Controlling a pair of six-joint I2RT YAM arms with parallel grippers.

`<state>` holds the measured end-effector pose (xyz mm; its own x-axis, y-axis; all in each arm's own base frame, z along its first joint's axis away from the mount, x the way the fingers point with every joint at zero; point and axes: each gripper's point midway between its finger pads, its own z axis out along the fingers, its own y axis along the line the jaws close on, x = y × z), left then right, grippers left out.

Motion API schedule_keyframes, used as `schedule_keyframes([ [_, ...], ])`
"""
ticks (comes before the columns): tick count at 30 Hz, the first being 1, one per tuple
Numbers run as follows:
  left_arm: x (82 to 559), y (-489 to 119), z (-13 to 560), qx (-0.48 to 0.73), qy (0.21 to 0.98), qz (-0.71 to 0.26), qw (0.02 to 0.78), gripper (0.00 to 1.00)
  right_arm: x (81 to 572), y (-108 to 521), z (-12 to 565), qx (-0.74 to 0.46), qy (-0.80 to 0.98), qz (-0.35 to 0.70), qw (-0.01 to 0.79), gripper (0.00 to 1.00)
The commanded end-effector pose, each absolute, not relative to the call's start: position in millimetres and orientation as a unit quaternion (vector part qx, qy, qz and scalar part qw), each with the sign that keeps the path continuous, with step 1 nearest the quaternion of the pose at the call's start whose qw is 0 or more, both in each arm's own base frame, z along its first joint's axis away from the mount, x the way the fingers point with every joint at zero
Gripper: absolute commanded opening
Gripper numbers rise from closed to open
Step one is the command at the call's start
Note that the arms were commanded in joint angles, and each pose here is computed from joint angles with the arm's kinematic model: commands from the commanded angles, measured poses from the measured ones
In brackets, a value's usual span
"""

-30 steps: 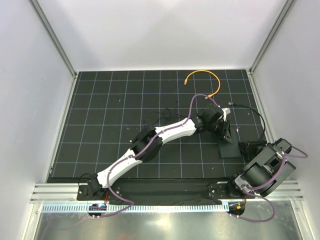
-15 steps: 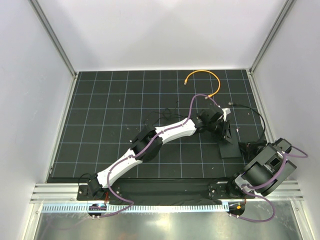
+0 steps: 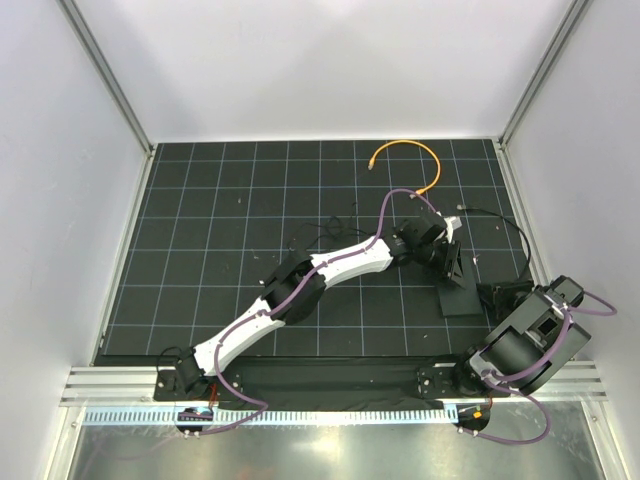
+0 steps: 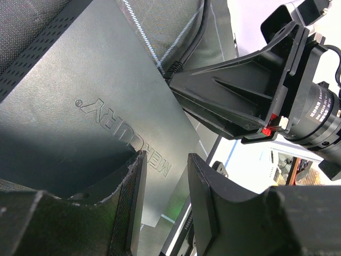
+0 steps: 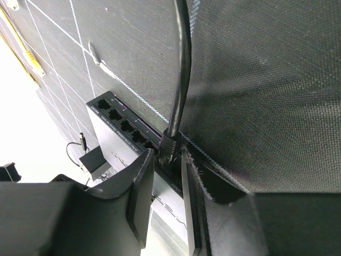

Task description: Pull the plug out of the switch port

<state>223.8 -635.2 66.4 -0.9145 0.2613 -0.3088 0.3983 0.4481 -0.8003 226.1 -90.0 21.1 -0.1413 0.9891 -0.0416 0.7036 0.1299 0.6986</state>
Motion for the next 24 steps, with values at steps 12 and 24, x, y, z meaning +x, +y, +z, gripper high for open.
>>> schedule_keyframes([
  [12,220.9,-637.2,60.2,0.199,0.844,-0.494,0.062,0.41,228.9,-93.8,22.8,0.597,0.705,0.271,0.269,0.26],
  [24,219.5,-637.0,56.8,0.199,0.844,-0.494,0.057,0.41,224.7,-96.5,26.7,0.605,0.695,0.280,0.267,0.29],
])
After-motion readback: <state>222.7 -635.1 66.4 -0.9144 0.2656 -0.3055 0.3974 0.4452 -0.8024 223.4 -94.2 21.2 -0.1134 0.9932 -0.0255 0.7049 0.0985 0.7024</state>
